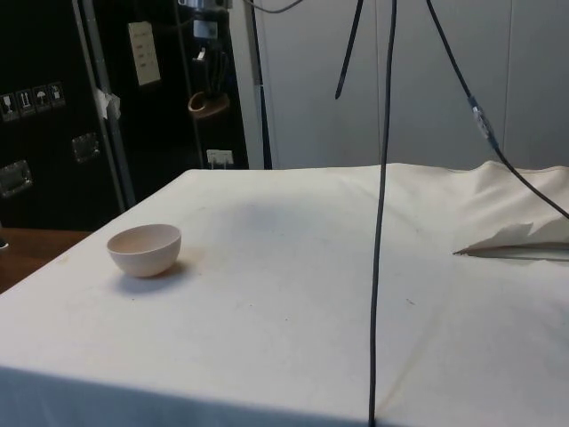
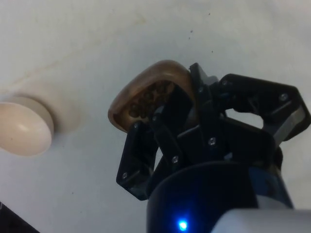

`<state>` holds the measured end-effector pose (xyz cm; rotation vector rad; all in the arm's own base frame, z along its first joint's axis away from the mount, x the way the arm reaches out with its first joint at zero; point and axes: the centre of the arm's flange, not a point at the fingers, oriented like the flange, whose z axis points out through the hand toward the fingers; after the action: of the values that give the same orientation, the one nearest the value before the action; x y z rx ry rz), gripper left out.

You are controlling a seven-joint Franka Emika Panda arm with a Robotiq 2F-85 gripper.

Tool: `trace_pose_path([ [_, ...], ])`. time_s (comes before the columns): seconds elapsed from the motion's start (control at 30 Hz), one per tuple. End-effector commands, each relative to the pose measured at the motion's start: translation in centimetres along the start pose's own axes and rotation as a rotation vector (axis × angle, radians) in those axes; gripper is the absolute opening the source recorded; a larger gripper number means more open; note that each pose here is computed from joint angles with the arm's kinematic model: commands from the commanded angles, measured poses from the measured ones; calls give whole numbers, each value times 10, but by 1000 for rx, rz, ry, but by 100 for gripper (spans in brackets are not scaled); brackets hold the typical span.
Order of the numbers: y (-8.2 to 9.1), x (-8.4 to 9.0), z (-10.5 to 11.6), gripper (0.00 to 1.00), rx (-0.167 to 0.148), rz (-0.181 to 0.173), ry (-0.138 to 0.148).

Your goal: Pour the coffee beans from the cup into the bowl.

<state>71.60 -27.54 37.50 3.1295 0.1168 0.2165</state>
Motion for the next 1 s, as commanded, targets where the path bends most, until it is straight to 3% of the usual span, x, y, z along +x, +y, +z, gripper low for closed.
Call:
trace_pose_path([
  [0.0, 0, -3, -5, 1, -8, 4, 3],
  [0.47, -14, 0, -21, 1, 4, 13, 18],
  [0.5, -14, 6, -14, 1, 8, 8, 13],
  [0.53, -17, 1, -24, 1, 7, 14, 19],
  [0.77, -29, 11, -25, 1, 20, 14, 21],
  [0.97, -42, 12, -35, 1, 13, 14, 23],
])
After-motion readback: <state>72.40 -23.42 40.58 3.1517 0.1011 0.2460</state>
